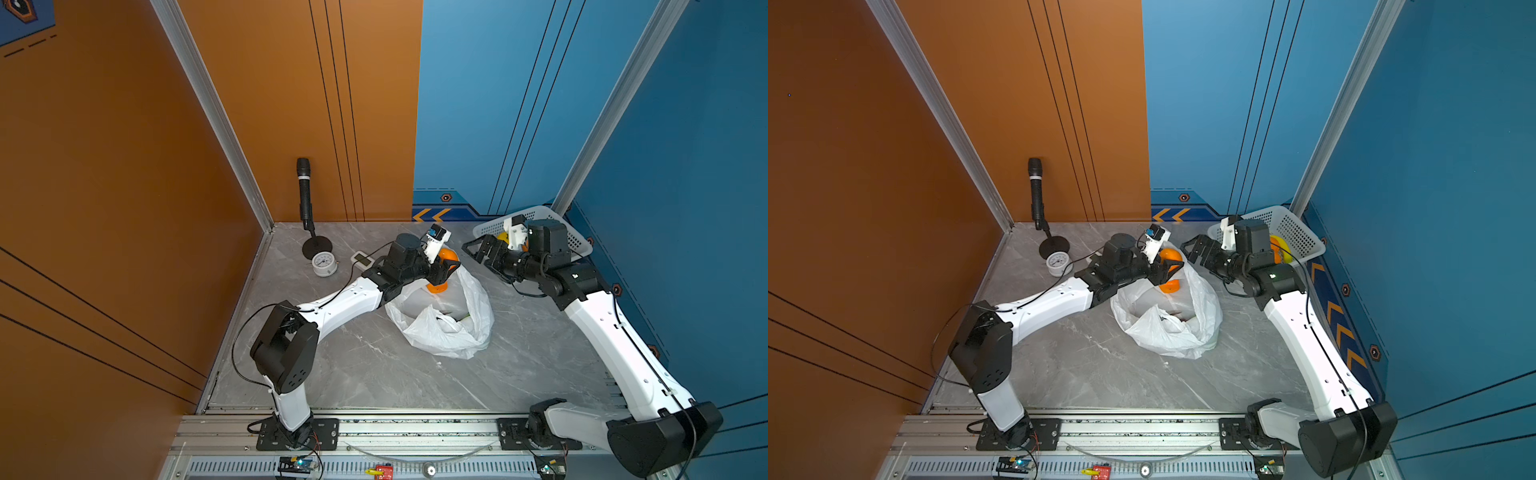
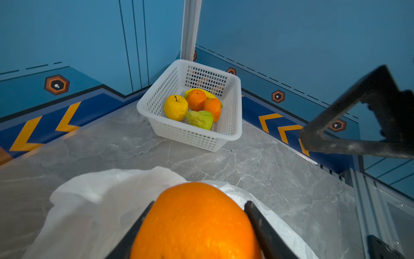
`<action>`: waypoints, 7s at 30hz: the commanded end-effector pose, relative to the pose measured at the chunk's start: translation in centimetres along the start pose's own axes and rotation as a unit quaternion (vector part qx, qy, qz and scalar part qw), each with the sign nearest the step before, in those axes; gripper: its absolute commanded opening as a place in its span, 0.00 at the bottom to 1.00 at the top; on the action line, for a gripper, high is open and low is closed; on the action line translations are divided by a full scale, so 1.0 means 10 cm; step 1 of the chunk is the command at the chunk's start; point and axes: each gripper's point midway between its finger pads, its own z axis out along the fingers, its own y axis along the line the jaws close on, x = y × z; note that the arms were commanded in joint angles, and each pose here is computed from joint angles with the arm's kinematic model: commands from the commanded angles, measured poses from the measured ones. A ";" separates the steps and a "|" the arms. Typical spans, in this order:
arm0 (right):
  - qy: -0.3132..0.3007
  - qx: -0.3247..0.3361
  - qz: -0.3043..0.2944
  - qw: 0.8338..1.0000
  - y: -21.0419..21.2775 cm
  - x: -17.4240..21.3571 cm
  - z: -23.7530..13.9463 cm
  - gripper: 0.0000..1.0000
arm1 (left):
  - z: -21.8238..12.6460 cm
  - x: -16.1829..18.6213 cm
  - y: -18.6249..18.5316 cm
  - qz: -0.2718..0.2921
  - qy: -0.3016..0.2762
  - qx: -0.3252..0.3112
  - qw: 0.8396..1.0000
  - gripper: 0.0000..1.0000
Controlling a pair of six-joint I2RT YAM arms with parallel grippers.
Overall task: Untie the knot of the plastic bag and take out the fruit
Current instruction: 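Lift the orange out with the left gripper and hand it to the right gripper, then carry the orange with the right gripper into the white basket and release, then return the right gripper toward the bag while the left gripper reaches inside, then grasp the last orange inside the bag with the left gripper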
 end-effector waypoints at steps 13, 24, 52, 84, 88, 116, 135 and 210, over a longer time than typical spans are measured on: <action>0.105 -0.043 0.006 0.994 0.14 0.24 0.17 0.96 | -0.28 -0.75 -0.61 0.154 -0.096 0.116 0.977 0.60; 0.088 -0.056 0.015 0.994 0.20 0.16 0.22 0.79 | -0.27 -0.66 -0.84 0.212 -0.076 0.146 0.963 0.63; -0.080 0.008 0.037 0.996 -0.32 -0.90 0.13 0.46 | -0.52 -0.89 -0.19 0.175 -0.085 -0.044 0.980 0.99; -0.049 0.239 -0.011 0.970 -2.38 -1.92 1.24 0.48 | -0.70 -0.60 -0.17 0.131 -0.016 -0.078 0.988 0.99; -0.024 0.250 -0.014 0.968 -2.56 -1.85 1.41 0.47 | -0.72 -0.56 -0.18 0.131 -0.007 -0.086 0.988 0.99; -0.020 0.305 -0.054 0.950 -2.36 -1.81 1.18 0.78 | -0.84 -0.33 -0.35 0.147 0.025 -0.122 0.981 0.96; -0.085 0.243 -0.077 0.963 -1.17 -1.39 0.32 0.90 | -0.26 0.55 -0.25 -0.014 0.149 -0.162 0.975 0.65; 0.102 0.180 0.047 0.977 -1.19 0.00 0.54 0.95 | 0.66 1.42 0.79 -0.183 0.269 -0.282 0.902 0.57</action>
